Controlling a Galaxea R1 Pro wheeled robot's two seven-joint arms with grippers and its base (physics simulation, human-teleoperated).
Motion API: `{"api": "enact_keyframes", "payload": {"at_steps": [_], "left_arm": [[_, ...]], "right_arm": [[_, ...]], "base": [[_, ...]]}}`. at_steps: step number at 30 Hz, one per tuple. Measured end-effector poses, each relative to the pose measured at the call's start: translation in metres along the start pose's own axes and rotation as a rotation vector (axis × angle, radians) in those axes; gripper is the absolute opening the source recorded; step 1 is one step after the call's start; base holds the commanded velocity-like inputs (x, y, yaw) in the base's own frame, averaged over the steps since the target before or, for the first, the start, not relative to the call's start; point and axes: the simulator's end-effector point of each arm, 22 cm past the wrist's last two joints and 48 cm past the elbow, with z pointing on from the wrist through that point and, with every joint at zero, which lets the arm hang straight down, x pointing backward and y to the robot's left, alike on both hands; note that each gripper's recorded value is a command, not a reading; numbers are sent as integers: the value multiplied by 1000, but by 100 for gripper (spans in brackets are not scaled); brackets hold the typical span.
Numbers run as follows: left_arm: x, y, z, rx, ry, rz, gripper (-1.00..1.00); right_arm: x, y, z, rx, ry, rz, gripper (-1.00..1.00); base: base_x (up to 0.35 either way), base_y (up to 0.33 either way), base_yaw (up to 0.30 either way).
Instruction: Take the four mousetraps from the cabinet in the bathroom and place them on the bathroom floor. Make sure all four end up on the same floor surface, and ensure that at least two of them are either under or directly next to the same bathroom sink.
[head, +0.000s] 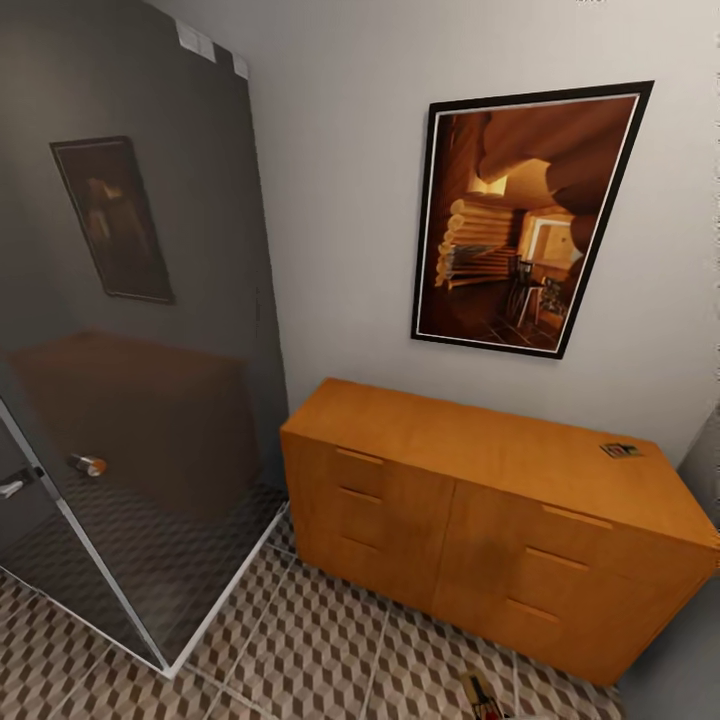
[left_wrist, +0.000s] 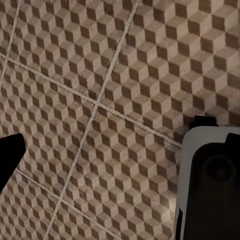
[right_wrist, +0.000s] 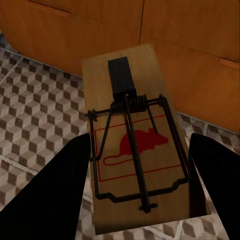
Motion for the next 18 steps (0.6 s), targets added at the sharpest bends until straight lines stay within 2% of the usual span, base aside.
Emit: {"api": "enact_keyframes", "payload": {"at_steps": [10, 18], "left_arm": [[-1, 0, 0, 0, -1, -1, 100], [-1, 0, 0, 0, -2, -1, 100]], "right_arm": [[0, 0, 0, 0, -1, 0, -100], [-1, 1, 0, -1, -3, 1, -100]], "base": [[0, 0, -147], [0, 0, -199]]}}
